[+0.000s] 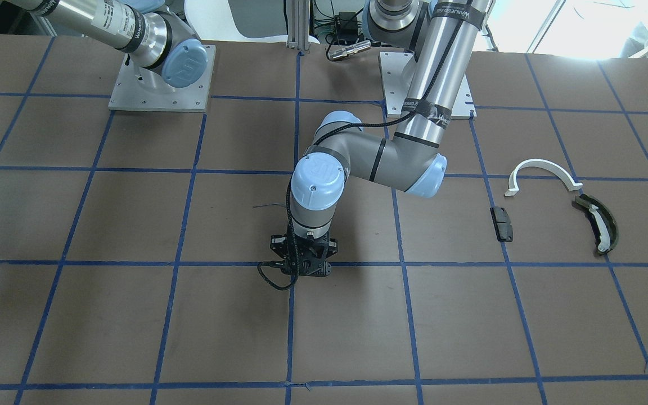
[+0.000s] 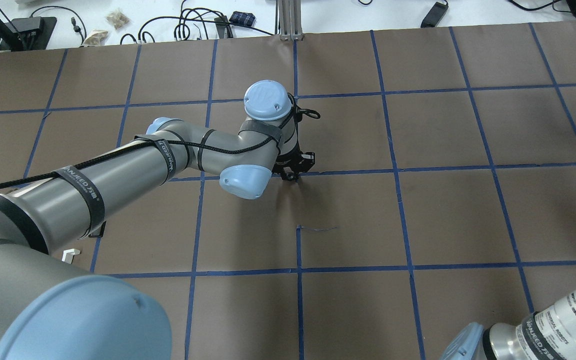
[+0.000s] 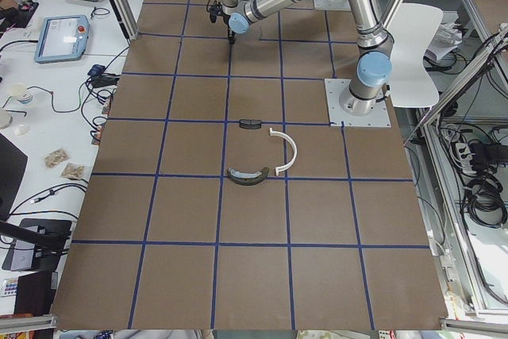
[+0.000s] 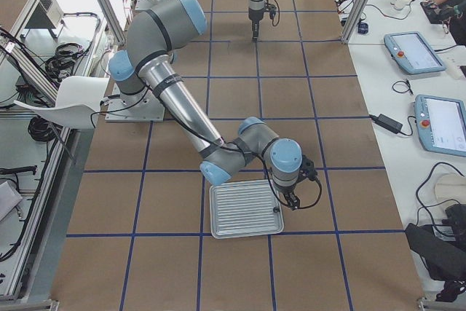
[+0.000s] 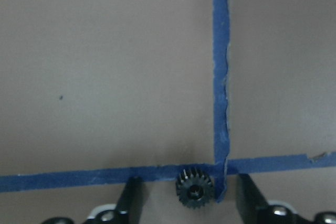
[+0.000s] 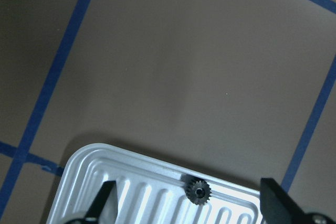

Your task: Place bearing gear from tray to pile

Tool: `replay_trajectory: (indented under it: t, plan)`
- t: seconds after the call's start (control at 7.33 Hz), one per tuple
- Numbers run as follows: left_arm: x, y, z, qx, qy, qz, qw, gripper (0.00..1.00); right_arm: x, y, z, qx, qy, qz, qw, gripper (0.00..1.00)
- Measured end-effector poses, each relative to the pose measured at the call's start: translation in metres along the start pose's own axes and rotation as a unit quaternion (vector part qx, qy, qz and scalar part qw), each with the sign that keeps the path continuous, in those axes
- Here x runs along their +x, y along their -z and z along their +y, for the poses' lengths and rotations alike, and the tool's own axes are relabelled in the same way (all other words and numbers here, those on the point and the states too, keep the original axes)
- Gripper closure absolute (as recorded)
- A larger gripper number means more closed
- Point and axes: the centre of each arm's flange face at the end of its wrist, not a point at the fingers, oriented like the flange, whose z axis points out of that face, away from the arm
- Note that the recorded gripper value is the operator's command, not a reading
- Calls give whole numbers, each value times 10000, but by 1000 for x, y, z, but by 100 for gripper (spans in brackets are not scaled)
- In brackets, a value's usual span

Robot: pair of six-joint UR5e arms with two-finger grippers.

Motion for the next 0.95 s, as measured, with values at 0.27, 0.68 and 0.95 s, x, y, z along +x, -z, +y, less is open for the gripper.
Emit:
replay_trajectory:
  t: [0.27,0.68,0.95]
  plan:
    - [-1,7,-3,59,5,14,10000,100,9,-30,10,-84,-267,-133,9995,17]
    - [-59,51,-25,-27,213,-60,9998,100,16,-50,26,-124,-416,-236,9988,24]
    - [-162,78,-31,-292,-174,-422,9985,100,17,-54,31,-132,-407,-265,9987,32]
